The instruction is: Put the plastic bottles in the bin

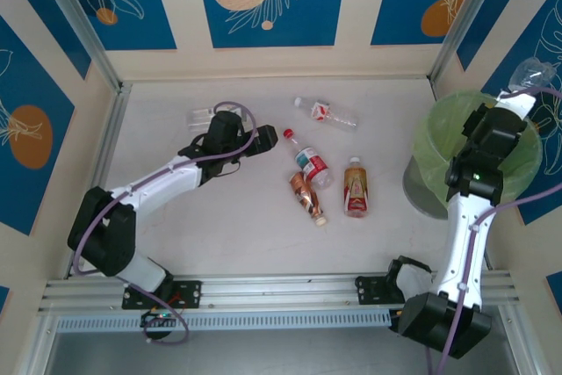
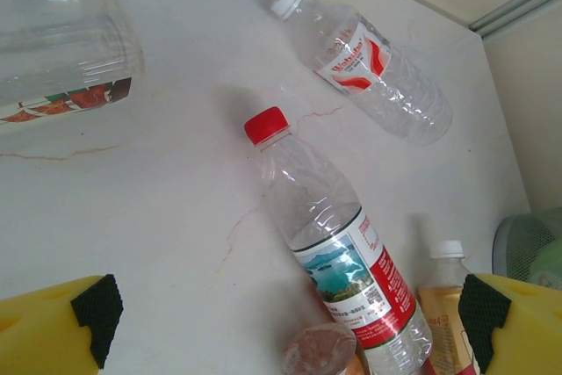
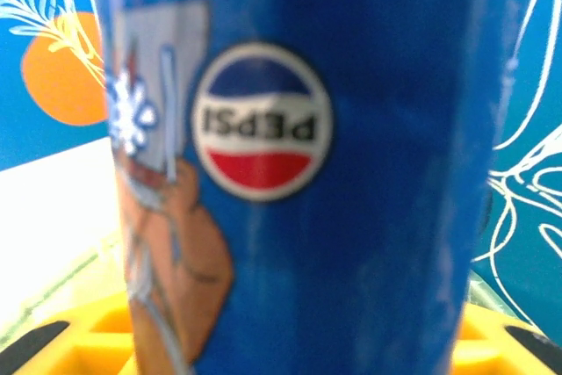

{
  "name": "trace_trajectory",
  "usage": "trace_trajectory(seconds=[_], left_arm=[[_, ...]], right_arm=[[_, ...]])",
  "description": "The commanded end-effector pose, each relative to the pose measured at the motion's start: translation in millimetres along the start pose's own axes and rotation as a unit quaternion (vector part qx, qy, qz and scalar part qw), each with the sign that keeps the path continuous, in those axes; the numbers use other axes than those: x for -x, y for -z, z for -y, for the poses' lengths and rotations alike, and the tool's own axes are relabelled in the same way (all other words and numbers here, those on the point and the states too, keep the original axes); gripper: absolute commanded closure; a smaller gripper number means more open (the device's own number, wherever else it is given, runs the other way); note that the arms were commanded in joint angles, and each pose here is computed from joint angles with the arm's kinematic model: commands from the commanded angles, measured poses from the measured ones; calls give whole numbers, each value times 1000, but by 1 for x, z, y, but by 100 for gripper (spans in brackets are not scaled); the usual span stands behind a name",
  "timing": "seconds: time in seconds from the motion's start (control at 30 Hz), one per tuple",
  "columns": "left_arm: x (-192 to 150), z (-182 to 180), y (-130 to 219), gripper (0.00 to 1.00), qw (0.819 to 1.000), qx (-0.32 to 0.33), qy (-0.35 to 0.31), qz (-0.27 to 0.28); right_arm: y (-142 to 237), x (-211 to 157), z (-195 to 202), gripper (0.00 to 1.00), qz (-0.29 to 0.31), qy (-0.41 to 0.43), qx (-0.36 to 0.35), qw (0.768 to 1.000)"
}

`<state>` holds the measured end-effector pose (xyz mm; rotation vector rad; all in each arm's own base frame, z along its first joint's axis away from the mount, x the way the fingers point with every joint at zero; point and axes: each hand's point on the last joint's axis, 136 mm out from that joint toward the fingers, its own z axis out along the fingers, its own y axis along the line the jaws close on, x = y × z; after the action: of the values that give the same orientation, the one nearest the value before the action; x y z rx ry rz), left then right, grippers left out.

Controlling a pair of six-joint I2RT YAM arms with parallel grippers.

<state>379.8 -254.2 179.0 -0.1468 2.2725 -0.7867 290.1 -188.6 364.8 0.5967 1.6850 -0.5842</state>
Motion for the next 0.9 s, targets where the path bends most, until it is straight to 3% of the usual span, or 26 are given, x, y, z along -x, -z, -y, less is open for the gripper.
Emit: trace_trajectory(seconds=[0.0, 0.23, 0.43, 0.83, 0.87], left_arm=[[8, 8, -1, 0, 1000, -14, 5, -1], [6, 8, -4, 0, 1000, -12, 2, -7], [10, 12, -6, 0, 1000, -13, -6, -8], [9, 9, -4, 0, 1000, -8, -1, -6], [10, 8, -4, 0, 1000, -6, -2, -5]], right_arm=[[-12, 14, 14, 56, 36, 13, -48, 998], [-34, -9, 19, 44, -9, 55, -80, 995], [-38, -23, 36, 26, -37, 47, -118, 991], [-20, -17, 20, 9, -32, -3, -63, 998], [-17, -17, 14, 2, -31, -9, -48, 998]])
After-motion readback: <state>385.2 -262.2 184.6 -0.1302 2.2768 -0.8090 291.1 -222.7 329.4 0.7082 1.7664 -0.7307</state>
